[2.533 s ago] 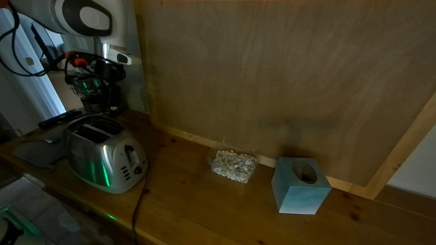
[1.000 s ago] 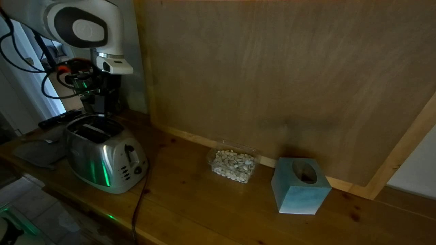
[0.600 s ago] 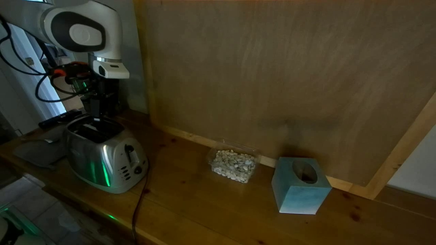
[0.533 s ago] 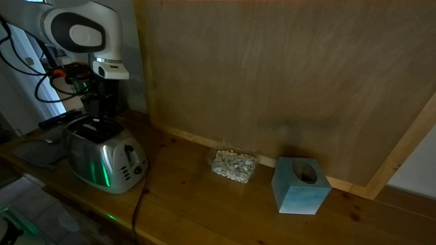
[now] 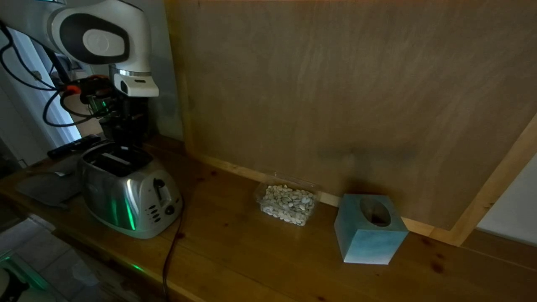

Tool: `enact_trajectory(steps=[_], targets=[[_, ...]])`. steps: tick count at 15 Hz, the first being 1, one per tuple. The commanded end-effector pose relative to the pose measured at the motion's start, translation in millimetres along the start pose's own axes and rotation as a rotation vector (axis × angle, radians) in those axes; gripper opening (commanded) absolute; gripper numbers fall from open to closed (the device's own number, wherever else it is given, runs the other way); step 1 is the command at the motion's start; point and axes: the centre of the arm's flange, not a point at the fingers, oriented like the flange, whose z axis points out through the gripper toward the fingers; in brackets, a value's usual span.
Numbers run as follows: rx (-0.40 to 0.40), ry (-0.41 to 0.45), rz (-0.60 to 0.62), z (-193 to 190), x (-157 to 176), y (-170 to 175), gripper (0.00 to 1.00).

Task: Turn the grey toaster to the right

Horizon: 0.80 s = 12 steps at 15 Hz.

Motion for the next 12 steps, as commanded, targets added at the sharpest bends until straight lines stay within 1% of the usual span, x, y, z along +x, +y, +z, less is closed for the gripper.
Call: enact_trajectory(steps=[1,2,5,6,7,11,12], targets=[[0.056,-0.01,0.079,2.3,3.9,8.2,0.24],[0.07,-0.012,0.095,1.4,5.5,8.8,0.19],[0.103,-0.022,0.157,-2.5,8.3,12.3,0.13],[0.092,-0.016,0.133,-4.0,7.5,11.3,0.12],[0.055,-0.021,0.126,-3.0,7.4,6.1,0.37],[0.058,-0.021,0.13,-3.2,7.5,5.9,0.36],[0.071,-0.016,0.159,-5.3,12.1,5.1,0.11]])
